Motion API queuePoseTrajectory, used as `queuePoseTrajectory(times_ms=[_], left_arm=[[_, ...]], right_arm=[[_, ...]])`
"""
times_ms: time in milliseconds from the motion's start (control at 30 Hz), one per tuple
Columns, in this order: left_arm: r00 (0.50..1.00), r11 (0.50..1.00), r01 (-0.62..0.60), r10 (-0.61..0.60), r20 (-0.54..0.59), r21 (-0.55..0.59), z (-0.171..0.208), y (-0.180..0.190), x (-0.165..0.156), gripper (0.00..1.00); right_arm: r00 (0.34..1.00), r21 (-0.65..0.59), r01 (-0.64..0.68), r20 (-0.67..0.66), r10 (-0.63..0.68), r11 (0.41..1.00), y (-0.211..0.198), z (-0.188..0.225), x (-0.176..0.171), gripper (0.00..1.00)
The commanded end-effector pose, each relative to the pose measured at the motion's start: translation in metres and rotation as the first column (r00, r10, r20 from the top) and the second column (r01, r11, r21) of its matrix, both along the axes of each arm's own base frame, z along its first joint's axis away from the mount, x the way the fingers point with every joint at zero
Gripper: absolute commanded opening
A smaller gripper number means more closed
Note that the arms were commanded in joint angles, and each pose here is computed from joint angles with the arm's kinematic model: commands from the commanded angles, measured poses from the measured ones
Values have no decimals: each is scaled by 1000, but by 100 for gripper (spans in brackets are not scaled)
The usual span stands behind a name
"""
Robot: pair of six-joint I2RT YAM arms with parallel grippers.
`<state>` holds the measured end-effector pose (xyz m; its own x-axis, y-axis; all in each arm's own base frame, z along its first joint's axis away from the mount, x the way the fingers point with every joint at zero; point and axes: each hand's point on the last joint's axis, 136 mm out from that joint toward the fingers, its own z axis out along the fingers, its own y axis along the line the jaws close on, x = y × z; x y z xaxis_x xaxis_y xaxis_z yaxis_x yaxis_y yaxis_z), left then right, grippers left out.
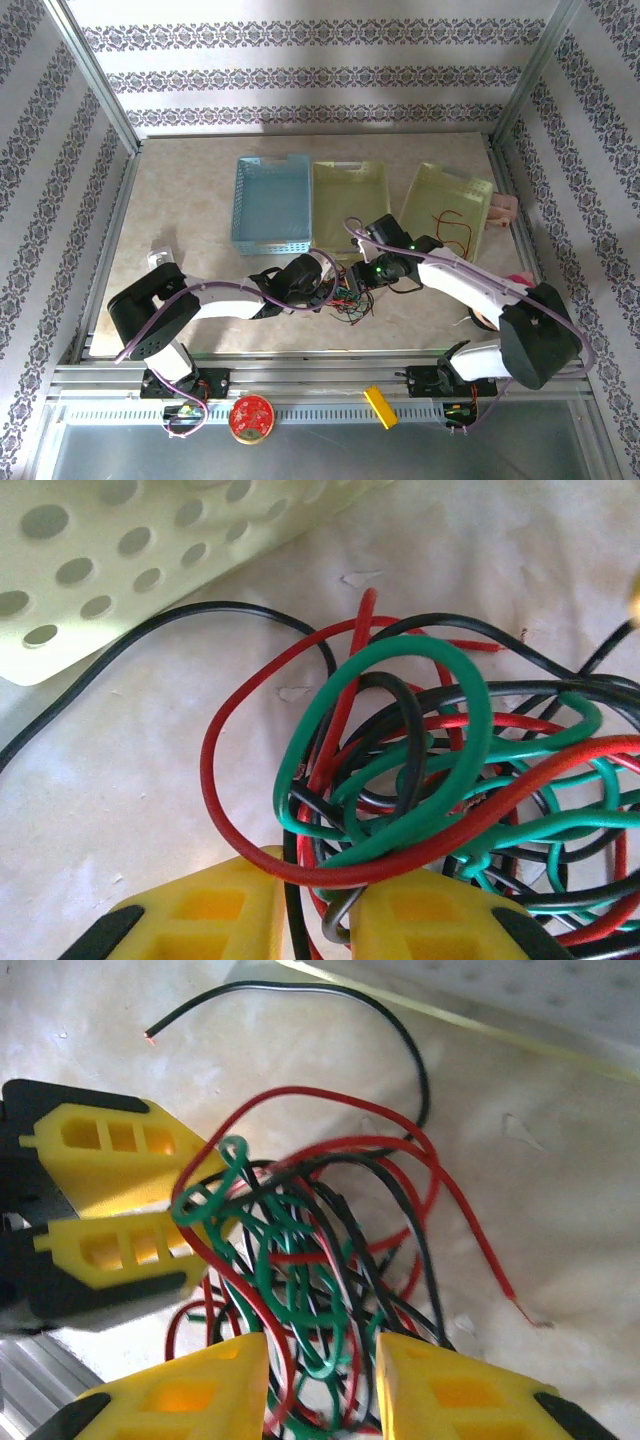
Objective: Untangle the cables
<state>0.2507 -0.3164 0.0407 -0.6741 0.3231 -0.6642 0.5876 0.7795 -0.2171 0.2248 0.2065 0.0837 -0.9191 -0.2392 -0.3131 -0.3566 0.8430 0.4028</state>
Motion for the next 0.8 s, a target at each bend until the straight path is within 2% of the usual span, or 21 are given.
queuePoseTrajectory(times_ms=[0, 167, 433, 533, 667, 767], left_arm=[[1000, 1000, -19, 19, 3, 19, -1, -1, 1, 21], [1000, 1000, -7, 7, 8, 13, 0, -3, 2, 21], [1000, 1000, 13, -13, 16, 1, 2, -7, 1, 21], [1000, 1000, 21, -21, 18, -2, 1, -10, 0, 21], [999, 1000, 29, -29, 27, -4, 3, -12, 0, 21], [999, 1000, 30, -30, 29, 1, 3, -12, -1, 21]], right_arm=[[996, -45, 81, -37, -83, 996, -23, -11, -10, 35], [990, -55, 127, -49, -130, 990, -37, -17, -16, 35], [985, 61, 112, 126, -119, 992, -22, 31, 11, 42], [993, 86, 56, 103, -64, 995, -5, 33, 13, 45], [997, 64, -42, 62, 38, 997, 16, 22, 9, 46], [998, 45, -63, 20, 62, 997, 23, 10, 7, 46]])
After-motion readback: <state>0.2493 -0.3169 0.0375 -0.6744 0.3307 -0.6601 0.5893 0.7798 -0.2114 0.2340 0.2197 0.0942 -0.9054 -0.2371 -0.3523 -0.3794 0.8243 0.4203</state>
